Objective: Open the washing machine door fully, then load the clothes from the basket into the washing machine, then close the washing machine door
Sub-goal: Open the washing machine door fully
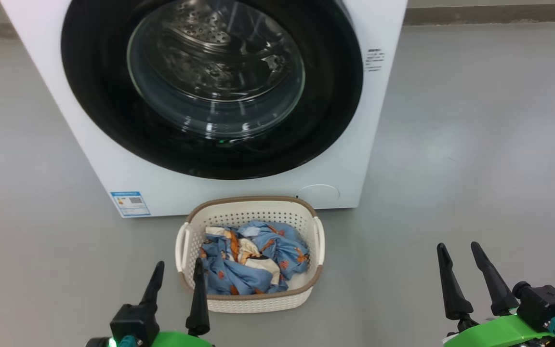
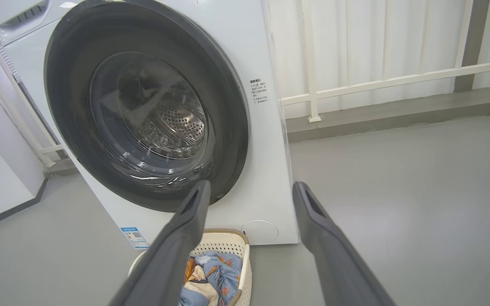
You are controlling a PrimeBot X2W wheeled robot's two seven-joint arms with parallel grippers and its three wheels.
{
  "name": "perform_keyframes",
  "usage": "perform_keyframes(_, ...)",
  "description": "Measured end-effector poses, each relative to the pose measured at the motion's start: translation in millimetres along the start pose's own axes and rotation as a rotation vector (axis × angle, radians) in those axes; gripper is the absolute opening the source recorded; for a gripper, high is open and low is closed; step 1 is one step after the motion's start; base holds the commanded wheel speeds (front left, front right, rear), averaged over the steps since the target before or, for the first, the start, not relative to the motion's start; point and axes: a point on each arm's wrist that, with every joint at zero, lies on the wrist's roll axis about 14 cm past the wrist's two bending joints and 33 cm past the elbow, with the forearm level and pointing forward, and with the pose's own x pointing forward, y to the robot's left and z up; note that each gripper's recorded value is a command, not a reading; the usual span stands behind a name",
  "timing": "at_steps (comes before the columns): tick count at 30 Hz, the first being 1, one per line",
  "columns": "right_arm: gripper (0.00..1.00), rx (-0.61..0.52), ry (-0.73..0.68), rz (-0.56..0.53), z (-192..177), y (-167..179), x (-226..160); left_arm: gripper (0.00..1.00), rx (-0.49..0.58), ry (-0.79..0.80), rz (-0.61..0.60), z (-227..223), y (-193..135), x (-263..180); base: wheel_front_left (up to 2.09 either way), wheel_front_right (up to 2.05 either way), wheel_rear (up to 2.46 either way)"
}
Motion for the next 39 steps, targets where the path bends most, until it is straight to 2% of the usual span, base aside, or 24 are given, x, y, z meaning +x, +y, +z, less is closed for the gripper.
perform_keyframes(19,1.00,0.000,0.005,0.003,-2,1,0,1.00,-0.008,-0.032,0.005,10,2,2,1.26,0.60,-1.86)
perform_keyframes(39,1.00,0.002,-0.001,0.017,0,6,0,1.00,-0.007,-0.049,0.001,16,1,0,0.07,0.07,-0.14)
